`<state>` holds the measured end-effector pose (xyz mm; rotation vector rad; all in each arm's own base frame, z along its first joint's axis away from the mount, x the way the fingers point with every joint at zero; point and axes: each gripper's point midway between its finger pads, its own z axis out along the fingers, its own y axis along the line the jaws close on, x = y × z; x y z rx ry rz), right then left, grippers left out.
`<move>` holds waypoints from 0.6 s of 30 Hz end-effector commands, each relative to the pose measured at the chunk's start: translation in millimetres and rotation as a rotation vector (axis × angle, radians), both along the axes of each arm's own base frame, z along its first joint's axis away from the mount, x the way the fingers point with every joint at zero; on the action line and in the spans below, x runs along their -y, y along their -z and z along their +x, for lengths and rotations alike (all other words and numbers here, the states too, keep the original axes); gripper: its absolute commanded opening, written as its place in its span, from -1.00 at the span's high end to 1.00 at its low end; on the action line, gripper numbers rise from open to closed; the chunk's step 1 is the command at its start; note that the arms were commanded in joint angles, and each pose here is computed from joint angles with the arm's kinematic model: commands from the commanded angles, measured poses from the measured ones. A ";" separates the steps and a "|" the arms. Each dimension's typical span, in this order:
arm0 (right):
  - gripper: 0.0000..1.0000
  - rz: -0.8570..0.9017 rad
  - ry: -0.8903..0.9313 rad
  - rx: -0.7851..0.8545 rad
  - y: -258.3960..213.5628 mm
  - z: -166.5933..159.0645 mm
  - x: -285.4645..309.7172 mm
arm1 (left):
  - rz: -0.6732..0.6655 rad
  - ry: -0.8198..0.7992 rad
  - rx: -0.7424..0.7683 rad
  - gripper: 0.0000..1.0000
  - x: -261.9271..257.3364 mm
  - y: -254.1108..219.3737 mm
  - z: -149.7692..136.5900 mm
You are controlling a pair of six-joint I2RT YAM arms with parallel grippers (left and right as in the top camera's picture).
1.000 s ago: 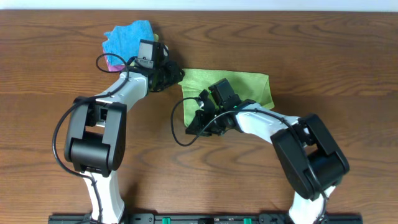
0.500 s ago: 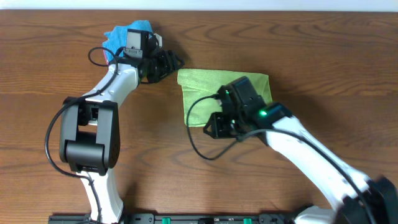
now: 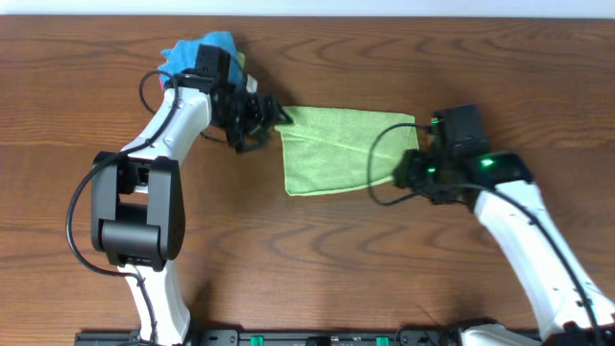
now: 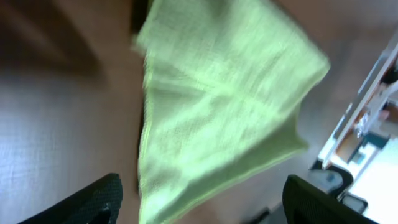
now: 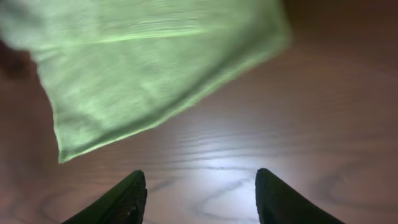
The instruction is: Fold the cloth
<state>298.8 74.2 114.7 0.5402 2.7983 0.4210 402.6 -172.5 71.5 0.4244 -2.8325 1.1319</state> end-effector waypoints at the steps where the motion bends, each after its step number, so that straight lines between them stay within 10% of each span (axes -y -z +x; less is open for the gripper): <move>1: -0.15 0.092 0.065 -0.023 -5.3 0.6 12.8 | -0.036 0.069 0.004 -0.68 -4.0 -8.5 -11.5; 18: -0.02 0.131 0.114 -0.059 -3.9 -7.9 41.8 | -0.102 0.052 -0.229 -0.53 2.3 41.7 -79.5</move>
